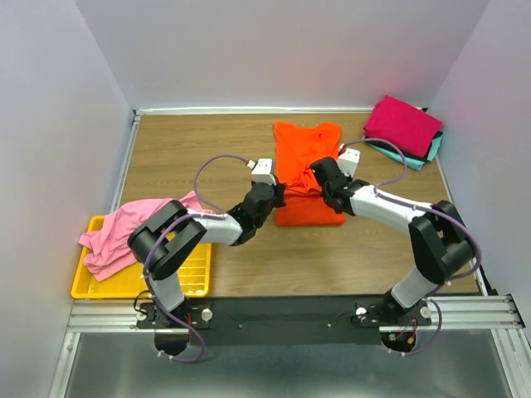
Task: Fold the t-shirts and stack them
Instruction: Fold the tshirt
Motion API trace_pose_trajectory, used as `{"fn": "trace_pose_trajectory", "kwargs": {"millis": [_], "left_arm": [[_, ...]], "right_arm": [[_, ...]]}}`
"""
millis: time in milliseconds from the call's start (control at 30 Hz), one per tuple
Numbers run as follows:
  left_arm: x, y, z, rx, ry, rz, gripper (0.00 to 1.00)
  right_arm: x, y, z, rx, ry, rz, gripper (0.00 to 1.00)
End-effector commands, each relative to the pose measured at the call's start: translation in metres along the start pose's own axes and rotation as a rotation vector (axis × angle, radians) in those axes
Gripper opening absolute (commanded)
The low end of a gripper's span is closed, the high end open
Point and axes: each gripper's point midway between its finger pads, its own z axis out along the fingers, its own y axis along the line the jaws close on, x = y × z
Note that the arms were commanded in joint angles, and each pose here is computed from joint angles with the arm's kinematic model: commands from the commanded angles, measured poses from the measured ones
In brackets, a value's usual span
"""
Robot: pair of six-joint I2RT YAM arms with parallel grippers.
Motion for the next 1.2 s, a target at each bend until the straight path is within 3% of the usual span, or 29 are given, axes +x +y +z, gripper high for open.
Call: {"fn": "trace_pose_trajectory", "kwargs": {"millis": [0, 400, 733, 767, 800, 867, 900, 933, 1000, 1167], "left_arm": [[-0.011, 0.001, 0.019, 0.038, -0.018, 0.05, 0.0], [-0.022, 0.018, 0.06, 0.075, -0.019, 0.092, 0.0], [-0.007, 0.035, 0.086, 0.047, 0.025, 0.124, 0.0], [-0.008, 0.035, 0.088, 0.042, 0.025, 0.127, 0.05], [-0.011, 0.036, 0.09, 0.033, 0.019, 0.128, 0.27], [-0.018, 0.038, 0.09, 0.01, 0.009, 0.134, 0.54], [-0.021, 0.041, 0.09, -0.006, 0.006, 0.136, 0.64], [-0.027, 0.043, 0.089, -0.033, -0.009, 0.14, 0.76], [-0.043, 0.043, 0.081, -0.055, -0.032, 0.145, 0.86], [-0.057, 0.037, 0.048, -0.079, -0.078, 0.149, 0.87]], "right_arm": [[-0.015, 0.016, 0.02, -0.013, -0.012, -0.009, 0.01], [-0.028, 0.017, 0.054, 0.035, -0.002, -0.02, 0.01], [-0.033, 0.019, 0.074, 0.04, 0.018, -0.041, 0.01], [-0.033, 0.019, 0.075, 0.04, 0.019, -0.043, 0.01], [-0.035, 0.021, 0.076, 0.034, 0.016, -0.05, 0.05], [-0.041, 0.024, 0.073, 0.019, 0.009, -0.056, 0.22], [-0.047, 0.026, 0.07, 0.006, 0.001, -0.052, 0.37], [-0.056, 0.028, 0.064, -0.009, -0.016, -0.055, 0.62], [-0.065, 0.028, 0.055, -0.028, -0.031, -0.055, 0.75], [-0.074, 0.034, 0.028, -0.133, -0.036, -0.041, 0.81]]}}
